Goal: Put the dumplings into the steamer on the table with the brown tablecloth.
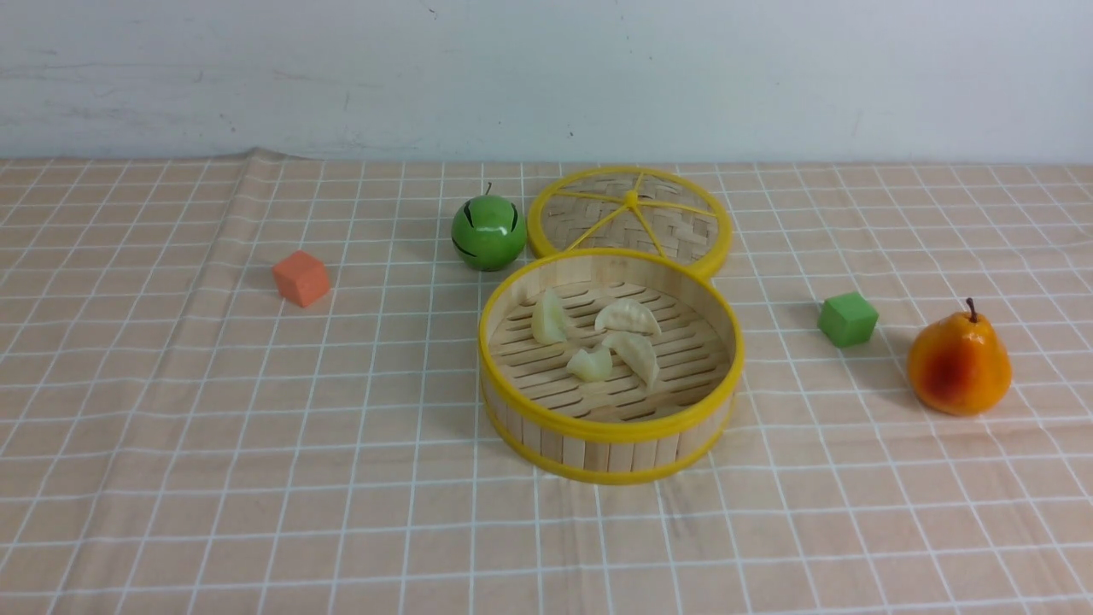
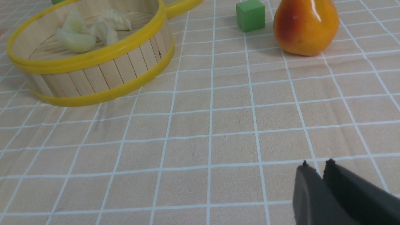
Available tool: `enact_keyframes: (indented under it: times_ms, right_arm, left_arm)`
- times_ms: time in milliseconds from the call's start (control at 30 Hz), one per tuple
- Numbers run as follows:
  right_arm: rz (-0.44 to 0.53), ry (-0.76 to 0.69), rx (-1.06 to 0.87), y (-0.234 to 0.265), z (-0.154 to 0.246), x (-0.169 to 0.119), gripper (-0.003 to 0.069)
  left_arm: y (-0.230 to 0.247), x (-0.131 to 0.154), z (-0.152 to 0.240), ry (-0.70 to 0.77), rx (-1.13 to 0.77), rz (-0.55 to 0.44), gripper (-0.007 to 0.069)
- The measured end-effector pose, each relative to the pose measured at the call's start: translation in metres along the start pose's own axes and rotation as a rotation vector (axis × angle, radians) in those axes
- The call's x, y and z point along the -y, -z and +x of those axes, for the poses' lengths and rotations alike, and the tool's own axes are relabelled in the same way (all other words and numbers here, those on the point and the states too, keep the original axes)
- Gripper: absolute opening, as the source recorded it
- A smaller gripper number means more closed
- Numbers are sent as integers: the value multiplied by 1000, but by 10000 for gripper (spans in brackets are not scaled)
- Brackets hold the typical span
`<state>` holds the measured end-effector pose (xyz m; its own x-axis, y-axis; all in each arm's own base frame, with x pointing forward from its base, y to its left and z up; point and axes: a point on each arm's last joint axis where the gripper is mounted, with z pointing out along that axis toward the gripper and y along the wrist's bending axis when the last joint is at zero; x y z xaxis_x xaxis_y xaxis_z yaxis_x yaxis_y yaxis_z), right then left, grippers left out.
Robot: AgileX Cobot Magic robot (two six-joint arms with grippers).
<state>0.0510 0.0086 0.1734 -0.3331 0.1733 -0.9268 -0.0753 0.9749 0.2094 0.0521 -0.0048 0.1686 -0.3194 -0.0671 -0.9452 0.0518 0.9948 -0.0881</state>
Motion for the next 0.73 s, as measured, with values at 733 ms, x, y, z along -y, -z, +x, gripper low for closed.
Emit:
enact_keyframes:
  times_ms: [733]
  right_arm:
    - [0,0,0,0,0,0,85]
  left_arm:
    - [0,0,0,-1,0,0,-1]
